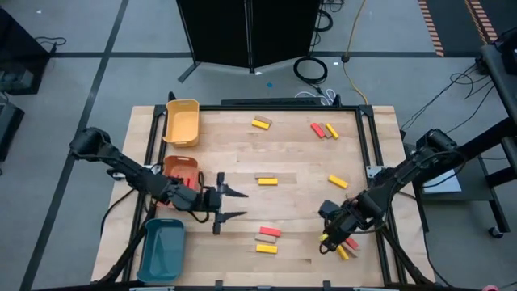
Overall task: Sort blocks
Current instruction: Put the bottom right red block in the orange bin
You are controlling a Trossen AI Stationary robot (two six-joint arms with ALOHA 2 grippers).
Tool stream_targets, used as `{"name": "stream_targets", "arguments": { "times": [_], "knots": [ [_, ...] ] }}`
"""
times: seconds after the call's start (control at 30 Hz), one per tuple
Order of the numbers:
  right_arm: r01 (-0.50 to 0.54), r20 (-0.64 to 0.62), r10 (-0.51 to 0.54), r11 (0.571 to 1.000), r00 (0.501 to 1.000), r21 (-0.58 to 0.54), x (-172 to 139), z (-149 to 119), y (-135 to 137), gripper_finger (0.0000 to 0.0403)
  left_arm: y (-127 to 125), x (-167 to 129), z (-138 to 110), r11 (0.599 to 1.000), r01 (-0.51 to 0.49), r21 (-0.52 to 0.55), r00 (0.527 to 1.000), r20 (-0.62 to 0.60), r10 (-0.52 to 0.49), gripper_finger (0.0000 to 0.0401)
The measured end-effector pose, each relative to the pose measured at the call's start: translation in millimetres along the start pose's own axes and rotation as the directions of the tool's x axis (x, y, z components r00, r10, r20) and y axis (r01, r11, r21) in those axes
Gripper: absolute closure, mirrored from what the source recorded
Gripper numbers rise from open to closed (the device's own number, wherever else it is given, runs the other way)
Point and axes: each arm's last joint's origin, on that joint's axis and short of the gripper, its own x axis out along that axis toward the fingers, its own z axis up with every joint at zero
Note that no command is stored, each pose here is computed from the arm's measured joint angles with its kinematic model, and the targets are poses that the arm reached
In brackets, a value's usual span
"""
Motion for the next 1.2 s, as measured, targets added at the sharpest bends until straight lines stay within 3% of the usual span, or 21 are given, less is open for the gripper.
{"name": "stream_targets", "arguments": {
  "times": [0.2, 0.47, 0.67, 1.2],
  "knots": [
    [-0.014, 0.048, 0.022, 0.987, 0.999, -0.158, 0.3, -21.8, 4.6, 0.0188, -2.3, 4.0, -7.5, 1.0, 0.023, 0.0, 0.999, -0.039, -0.023, 0.0177],
    [0.101, 0.054, -0.102, 0.995, 0.993, 0.02, -0.2, -33.0, -7.1, 0.0188, 3.5, 6.8, -7.9, 1.0, 0.002, 0.012, 0.999, -0.038, -0.002, 0.0177],
    [0.298, 0.057, -0.306, 0.947, 0.95, 0.122, 11.8, -36.0, -20.0, 0.0188, 10.1, 8.9, -8.7, 1.0, -0.022, 0.004, 0.999, -0.046, 0.022, 0.0177],
    [0.403, -0.019, -0.403, 0.909, 0.915, 0.103, 55.4, -38.8, -14.8, 0.0188, 9.2, 8.8, -10.0, 1.0, 0.008, -0.018, 0.998, -0.059, -0.009, 0.0177]
  ]
}}
